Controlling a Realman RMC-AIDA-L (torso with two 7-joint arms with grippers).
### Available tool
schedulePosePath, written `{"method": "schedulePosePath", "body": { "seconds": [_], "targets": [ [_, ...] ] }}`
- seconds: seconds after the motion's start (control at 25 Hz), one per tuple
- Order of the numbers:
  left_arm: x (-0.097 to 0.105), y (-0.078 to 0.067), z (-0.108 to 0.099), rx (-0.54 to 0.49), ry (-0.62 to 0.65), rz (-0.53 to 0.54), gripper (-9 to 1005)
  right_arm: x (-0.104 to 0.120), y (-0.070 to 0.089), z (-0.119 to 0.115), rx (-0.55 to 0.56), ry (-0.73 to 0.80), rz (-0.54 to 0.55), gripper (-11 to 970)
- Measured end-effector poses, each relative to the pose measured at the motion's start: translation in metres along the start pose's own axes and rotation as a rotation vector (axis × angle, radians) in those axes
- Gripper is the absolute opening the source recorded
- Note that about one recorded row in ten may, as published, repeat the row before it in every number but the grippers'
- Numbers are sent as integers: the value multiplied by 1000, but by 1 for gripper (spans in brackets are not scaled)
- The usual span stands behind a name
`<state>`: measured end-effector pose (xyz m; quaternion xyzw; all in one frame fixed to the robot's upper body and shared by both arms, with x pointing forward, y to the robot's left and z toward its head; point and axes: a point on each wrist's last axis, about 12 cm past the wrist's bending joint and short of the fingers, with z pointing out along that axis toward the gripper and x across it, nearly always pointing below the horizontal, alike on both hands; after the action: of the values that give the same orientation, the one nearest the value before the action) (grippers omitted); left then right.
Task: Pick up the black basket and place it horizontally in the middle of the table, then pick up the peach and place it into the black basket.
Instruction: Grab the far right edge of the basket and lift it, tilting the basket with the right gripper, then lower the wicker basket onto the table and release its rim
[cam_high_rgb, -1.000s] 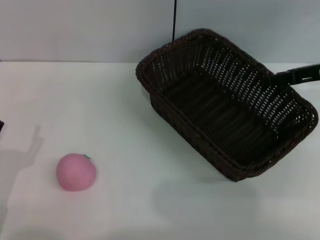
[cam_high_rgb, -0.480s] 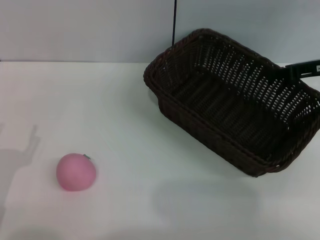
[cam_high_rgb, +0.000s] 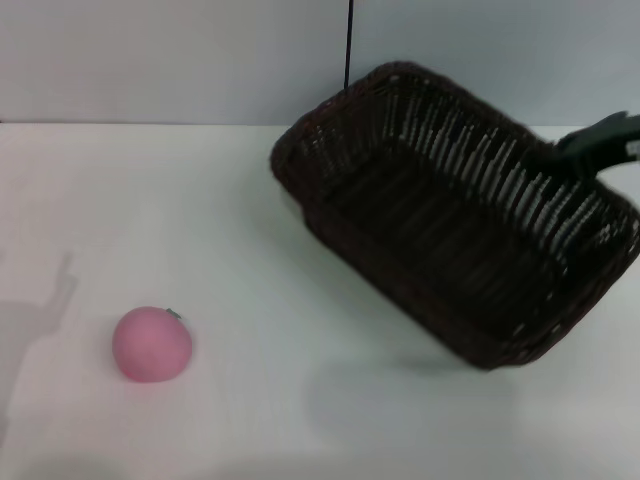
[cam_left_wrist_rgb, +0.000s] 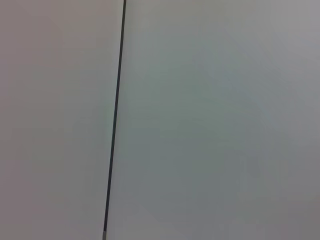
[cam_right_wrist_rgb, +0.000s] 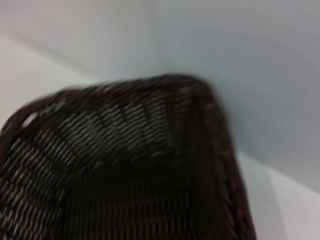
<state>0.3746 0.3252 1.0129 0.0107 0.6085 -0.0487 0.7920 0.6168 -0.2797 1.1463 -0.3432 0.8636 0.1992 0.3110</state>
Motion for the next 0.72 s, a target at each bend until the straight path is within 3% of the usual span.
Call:
{"method": "schedulePosePath", "body": {
  "seconds": [0.24,0.56,0.72],
  "targets": [
    [0,-1,-5,-9,3,-4,808,-5,26,-4,-79,72,-297,194],
    [-1,0,-9,-17,5,-4,809,-8,29,-29,-18,36,-537,192],
    [-1,-1,-9,-15,6,-2,809,-9,34,-36,-44,-43,-659,191]
  ]
}}
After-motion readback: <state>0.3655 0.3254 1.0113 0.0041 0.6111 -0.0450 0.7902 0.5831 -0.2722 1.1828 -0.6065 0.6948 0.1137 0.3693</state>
